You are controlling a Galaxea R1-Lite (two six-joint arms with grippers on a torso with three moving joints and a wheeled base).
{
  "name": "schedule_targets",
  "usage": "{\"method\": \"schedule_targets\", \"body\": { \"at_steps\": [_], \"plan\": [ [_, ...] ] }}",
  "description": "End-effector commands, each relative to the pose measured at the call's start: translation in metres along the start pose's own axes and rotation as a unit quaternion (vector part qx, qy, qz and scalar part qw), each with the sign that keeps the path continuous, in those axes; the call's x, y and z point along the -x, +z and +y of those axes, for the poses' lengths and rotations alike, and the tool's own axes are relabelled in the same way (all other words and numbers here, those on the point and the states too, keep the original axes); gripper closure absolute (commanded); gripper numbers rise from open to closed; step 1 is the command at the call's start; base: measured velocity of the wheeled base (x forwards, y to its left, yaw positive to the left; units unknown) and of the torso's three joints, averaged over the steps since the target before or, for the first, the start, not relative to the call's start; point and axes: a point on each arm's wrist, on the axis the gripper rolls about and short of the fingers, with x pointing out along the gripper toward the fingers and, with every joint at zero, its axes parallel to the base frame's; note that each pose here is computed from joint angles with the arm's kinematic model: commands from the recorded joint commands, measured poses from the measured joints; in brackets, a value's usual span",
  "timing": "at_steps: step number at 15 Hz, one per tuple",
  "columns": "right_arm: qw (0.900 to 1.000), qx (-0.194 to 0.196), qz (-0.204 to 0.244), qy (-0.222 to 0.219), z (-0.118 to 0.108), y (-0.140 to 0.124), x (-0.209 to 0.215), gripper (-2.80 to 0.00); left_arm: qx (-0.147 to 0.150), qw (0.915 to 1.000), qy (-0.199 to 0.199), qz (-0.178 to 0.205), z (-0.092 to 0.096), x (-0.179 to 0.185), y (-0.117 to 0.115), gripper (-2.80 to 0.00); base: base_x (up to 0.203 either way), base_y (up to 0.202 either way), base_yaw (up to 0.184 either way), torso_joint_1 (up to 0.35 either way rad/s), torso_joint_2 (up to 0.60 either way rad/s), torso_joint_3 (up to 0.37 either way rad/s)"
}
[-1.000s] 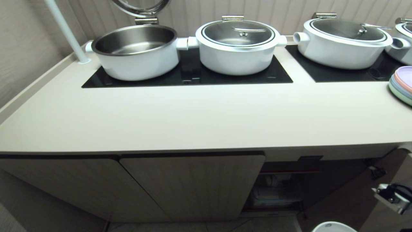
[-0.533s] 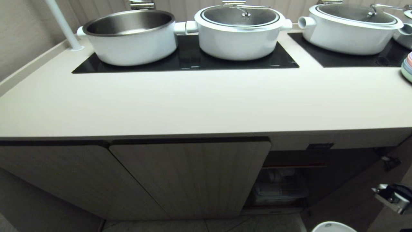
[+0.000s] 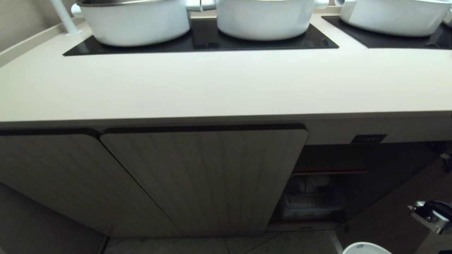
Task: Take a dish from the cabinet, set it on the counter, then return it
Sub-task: Put it back into the cabinet
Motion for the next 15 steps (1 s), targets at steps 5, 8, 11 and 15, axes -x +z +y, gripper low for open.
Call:
{"method": "schedule_targets", "body": {
  "at_steps": [5, 8, 11, 15],
  "plan": [
    [1.0, -0.001, 0.002, -0.001, 0.0001, 0.0, -0.0002, 0.0, 0.0, 1.0, 0.0, 0.0, 0.0, 0.0, 0.0, 0.0, 0.0, 0.0, 0.0, -0.205, 0.48, 0.286],
    [1.0, -0.001, 0.002, -0.001, -0.0001, -0.0002, -0.0003, 0.0, 0.0, 1.0, 0.0, 0.0, 0.0, 0.0, 0.0, 0.0, 0.0, 0.0, 0.0, -0.185, 0.47, 0.288],
    [1.0, -0.001, 0.003, -0.001, -0.0003, -0.0005, -0.0005, 0.0, 0.0, 1.0, 0.0, 0.0, 0.0, 0.0, 0.0, 0.0, 0.0, 0.0, 0.0, -0.167, 0.45, 0.289],
    [1.0, -0.001, 0.003, -0.002, -0.0002, -0.0004, -0.0008, 0.0, 0.0, 1.0, 0.0, 0.0, 0.0, 0.0, 0.0, 0.0, 0.0, 0.0, 0.0, -0.142, 0.46, 0.308]
  ]
}}
